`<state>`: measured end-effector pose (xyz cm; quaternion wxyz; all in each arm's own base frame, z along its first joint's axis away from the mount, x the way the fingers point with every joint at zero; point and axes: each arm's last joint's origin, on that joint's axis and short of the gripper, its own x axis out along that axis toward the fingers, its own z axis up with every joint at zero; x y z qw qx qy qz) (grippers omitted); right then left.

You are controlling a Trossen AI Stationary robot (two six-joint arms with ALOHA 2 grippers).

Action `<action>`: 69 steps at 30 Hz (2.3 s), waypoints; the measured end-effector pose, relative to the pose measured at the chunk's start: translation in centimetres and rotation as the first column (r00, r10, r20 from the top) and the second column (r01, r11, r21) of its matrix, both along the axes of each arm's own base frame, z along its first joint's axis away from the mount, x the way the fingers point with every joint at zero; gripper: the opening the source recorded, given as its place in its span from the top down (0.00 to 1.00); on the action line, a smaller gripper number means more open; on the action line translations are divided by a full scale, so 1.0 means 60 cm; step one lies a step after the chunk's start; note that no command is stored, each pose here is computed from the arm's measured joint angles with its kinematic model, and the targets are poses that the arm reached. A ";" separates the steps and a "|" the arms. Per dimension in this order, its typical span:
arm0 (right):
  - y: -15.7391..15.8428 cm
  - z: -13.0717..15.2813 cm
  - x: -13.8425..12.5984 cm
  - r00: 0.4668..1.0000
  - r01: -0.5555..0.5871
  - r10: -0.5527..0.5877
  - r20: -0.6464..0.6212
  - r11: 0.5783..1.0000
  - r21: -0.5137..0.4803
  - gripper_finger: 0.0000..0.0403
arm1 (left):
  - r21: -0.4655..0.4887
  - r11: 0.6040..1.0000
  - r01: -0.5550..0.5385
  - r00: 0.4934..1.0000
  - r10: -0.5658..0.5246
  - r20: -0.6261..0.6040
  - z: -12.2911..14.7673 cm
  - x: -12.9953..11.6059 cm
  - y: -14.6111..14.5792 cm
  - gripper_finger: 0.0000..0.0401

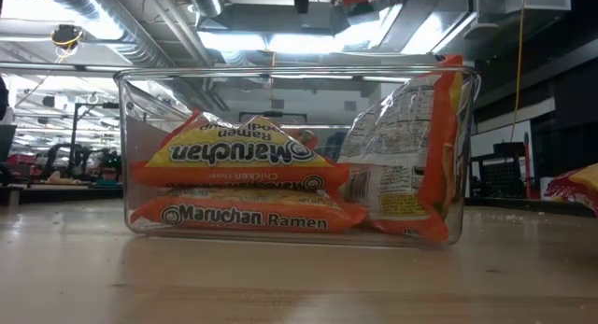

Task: Sort Maruchan noodles
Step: Put the orange noodle pack into the bottom transparent bin

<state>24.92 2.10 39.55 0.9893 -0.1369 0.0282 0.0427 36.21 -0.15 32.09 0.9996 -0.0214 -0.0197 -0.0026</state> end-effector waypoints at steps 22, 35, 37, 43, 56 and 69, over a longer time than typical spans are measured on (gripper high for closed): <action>-0.018 0.060 -0.177 0.994 0.069 -0.077 0.076 0.992 0.110 0.52 | 0.446 0.872 0.200 0.841 0.081 -0.535 -0.045 -0.086 -0.125 0.58; -0.015 0.036 -0.137 0.997 0.074 -0.069 -0.043 0.988 0.133 0.53 | 0.769 0.443 0.461 0.807 0.153 -0.571 -0.085 -0.082 -0.174 0.58; -0.014 0.032 -0.133 0.996 0.076 -0.069 -0.059 0.988 0.132 0.53 | 0.784 0.399 0.475 0.806 0.160 -0.570 -0.085 -0.080 -0.169 0.58; -0.014 0.030 -0.127 0.995 0.077 -0.069 -0.069 0.988 0.130 0.53 | 0.784 0.357 0.508 0.800 0.142 -0.583 -0.087 -0.074 -0.155 0.58; -0.013 0.024 -0.118 0.993 0.080 -0.069 -0.091 0.989 0.127 0.53 | 0.734 0.194 0.651 0.711 0.182 -0.679 -0.145 -0.020 -0.161 0.58; -0.012 0.019 -0.116 0.991 0.068 -0.052 -0.122 0.989 0.129 0.53 | 0.725 0.093 0.683 0.686 0.258 -0.680 -0.168 0.011 -0.161 0.58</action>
